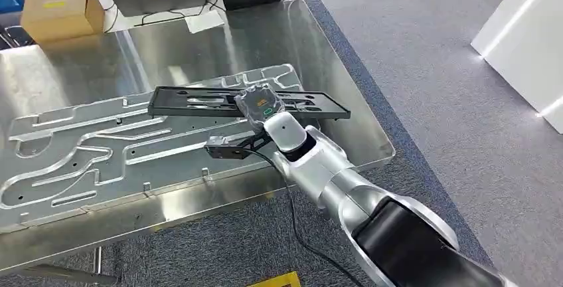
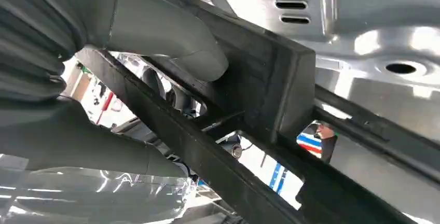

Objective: Take the parts from the cabinet and place them on the table.

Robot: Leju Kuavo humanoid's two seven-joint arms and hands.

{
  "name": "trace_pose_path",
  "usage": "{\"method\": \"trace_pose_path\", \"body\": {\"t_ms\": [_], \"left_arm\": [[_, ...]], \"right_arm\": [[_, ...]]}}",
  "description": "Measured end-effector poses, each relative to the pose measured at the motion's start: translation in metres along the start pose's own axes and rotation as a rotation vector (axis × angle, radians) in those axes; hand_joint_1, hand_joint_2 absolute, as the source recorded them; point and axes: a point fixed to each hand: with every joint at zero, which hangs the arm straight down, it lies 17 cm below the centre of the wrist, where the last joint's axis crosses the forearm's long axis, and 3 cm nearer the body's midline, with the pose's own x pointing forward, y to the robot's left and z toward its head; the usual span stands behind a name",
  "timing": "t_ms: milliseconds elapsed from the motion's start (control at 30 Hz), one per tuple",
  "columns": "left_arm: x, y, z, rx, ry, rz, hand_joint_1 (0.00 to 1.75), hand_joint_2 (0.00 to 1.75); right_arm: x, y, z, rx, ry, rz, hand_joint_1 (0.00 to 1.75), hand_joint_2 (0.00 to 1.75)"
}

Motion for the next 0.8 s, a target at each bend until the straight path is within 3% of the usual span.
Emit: {"method": "trace_pose_path", "body": {"t_ms": [233,800], "left_arm": [[0.001,0.0,0.0,0.0,-0.007,0.0,0.0,1.75],[-0.001,0.003,0.0,0.002,0.012,-0.018,0.0,1.75]], "right_arm": [[0.03,0.021,0.008,0.052,-0.025,-0.066,1.75,1.75],[0.03,0.059,0.018,0.102,-0.016,-0.089,1.75,1.75]]}}
